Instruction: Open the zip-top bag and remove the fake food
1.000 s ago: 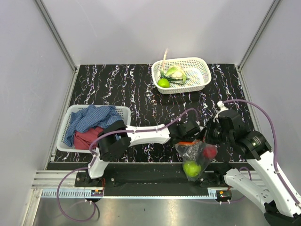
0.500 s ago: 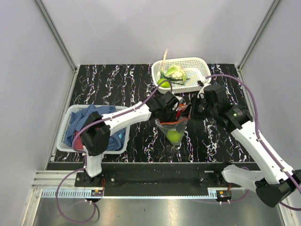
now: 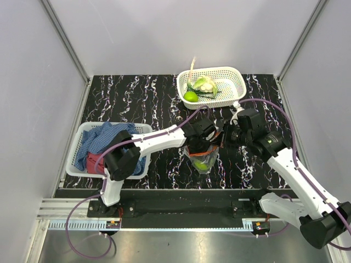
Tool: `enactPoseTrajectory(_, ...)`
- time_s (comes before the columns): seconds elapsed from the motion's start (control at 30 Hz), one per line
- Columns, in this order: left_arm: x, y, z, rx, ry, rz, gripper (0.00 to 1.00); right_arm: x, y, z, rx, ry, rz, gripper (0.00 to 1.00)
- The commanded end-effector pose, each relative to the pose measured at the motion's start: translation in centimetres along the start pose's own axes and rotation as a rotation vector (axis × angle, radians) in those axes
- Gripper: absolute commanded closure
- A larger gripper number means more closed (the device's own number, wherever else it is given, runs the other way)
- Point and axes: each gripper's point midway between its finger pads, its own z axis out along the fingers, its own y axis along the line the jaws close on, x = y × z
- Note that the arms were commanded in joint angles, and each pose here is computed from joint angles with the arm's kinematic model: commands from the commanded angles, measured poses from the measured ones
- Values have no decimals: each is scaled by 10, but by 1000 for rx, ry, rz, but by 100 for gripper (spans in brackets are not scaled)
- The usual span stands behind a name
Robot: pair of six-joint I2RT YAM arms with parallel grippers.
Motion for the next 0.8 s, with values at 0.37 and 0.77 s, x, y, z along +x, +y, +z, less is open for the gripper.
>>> enactPoseTrajectory(0.37, -39, -11, -5, -4, -141, -95, 14, -2, 10, -19, -66, -37, 5, 100)
enactPoseTrajectory(0.77, -46, -1, 1, -74, -177, -150, 19, 1, 10, -21, -64, -24, -3, 100)
